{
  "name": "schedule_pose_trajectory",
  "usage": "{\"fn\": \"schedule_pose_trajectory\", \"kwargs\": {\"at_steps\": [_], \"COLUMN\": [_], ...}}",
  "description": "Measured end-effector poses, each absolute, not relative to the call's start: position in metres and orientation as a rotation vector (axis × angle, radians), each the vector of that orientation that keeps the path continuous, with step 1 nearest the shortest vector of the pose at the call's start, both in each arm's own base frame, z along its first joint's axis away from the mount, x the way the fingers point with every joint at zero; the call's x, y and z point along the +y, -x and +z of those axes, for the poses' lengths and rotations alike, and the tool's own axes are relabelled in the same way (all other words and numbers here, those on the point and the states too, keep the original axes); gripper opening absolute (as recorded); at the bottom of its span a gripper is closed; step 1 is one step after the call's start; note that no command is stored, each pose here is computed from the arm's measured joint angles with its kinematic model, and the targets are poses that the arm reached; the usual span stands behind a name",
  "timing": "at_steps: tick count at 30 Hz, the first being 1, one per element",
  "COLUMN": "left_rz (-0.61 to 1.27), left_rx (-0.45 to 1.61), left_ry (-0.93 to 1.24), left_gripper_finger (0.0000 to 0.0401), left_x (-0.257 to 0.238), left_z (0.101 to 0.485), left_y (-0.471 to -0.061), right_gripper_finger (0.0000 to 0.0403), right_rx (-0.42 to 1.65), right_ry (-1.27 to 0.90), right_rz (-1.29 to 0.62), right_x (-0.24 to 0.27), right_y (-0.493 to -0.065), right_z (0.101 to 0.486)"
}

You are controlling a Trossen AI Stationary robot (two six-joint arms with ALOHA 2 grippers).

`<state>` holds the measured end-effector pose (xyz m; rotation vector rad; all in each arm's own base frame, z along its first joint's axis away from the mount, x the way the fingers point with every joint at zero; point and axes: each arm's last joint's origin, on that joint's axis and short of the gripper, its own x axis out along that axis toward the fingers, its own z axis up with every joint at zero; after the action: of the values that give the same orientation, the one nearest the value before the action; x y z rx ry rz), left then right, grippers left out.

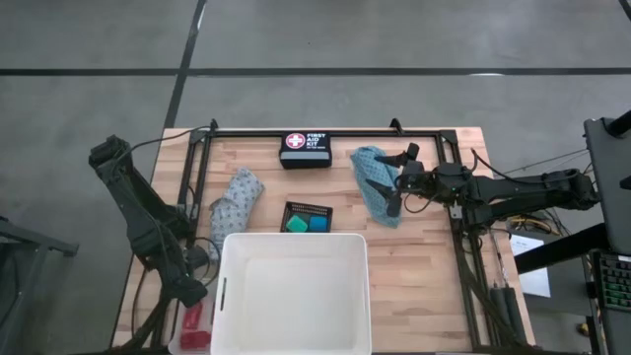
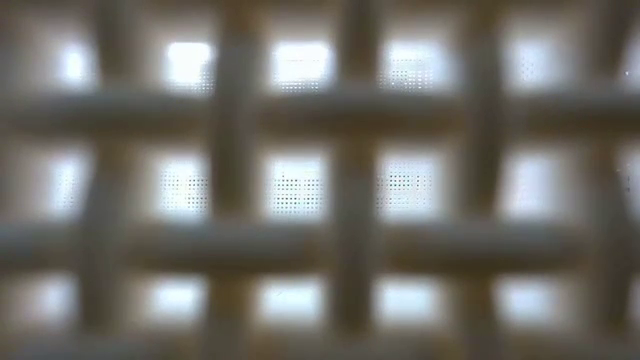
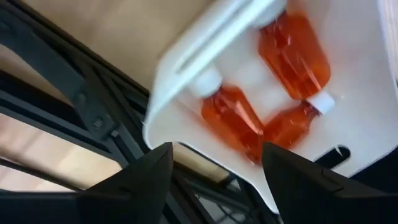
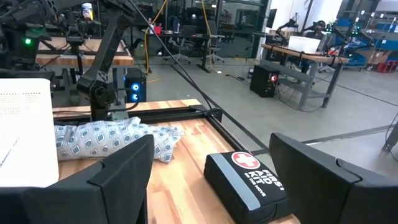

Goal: Pick & Place Medicine items
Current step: Put the gray patient gown into the large white bin

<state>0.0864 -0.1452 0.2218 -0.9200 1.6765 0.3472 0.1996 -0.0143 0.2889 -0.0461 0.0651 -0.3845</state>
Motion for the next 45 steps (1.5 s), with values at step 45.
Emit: {"fn": "schedule_pose_trajectory", "kwargs": {"at_steps": [45], "left_rz": [0.361], "left_rx": [0.466], "left_ry": [0.467], "left_gripper_finger": [0.0248], "left_x": [-0.053], "left_z": [0.306], "left_y": [-0.064], "right_gripper_finger": [0.0322], "right_rx": [0.065], "right_ry": [0.044], "right_rz": [-0.385], "right_x": [-0.014], "right_y": [-0.2], "right_z": [0.289]}}
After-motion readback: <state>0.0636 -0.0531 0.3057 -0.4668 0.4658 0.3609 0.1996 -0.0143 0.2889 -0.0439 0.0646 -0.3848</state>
